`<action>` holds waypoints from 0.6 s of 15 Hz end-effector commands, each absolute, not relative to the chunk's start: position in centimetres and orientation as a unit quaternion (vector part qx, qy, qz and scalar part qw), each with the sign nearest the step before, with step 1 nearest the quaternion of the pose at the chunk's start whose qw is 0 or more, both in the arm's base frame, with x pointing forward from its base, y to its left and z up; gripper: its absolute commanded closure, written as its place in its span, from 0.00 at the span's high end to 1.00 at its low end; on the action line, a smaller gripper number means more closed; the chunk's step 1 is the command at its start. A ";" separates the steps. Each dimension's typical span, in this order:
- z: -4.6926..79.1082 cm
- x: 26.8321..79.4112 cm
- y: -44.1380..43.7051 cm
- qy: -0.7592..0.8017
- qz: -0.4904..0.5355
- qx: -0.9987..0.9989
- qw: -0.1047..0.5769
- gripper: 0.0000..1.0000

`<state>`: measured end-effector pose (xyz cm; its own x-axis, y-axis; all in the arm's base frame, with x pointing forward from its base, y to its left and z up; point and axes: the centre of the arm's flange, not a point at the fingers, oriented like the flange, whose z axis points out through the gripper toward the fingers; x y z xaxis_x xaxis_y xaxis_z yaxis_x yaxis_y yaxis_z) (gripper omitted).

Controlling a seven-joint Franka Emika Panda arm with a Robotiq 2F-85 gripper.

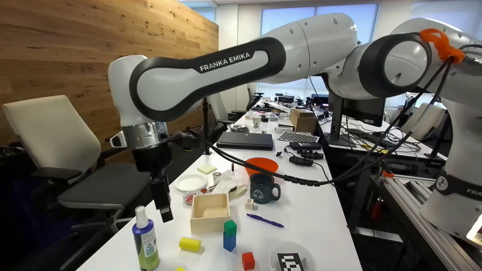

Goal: Put the blue bottle inside the small crate, then place the clear lid on the table

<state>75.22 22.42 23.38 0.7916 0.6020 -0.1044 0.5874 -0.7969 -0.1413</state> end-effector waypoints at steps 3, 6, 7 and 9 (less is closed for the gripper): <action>23.8 81.7 22.7 -0.309 0.063 -0.948 0.036 1.00; 22.1 81.7 22.2 -0.291 0.061 -0.954 0.032 1.00; 21.5 81.8 22.1 -0.285 0.063 -0.956 0.030 1.00; 20.9 81.6 22.1 -0.271 0.074 -0.959 0.034 1.00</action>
<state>76.31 20.47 21.40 0.8187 0.5631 -0.1125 0.5532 -0.8260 -0.1080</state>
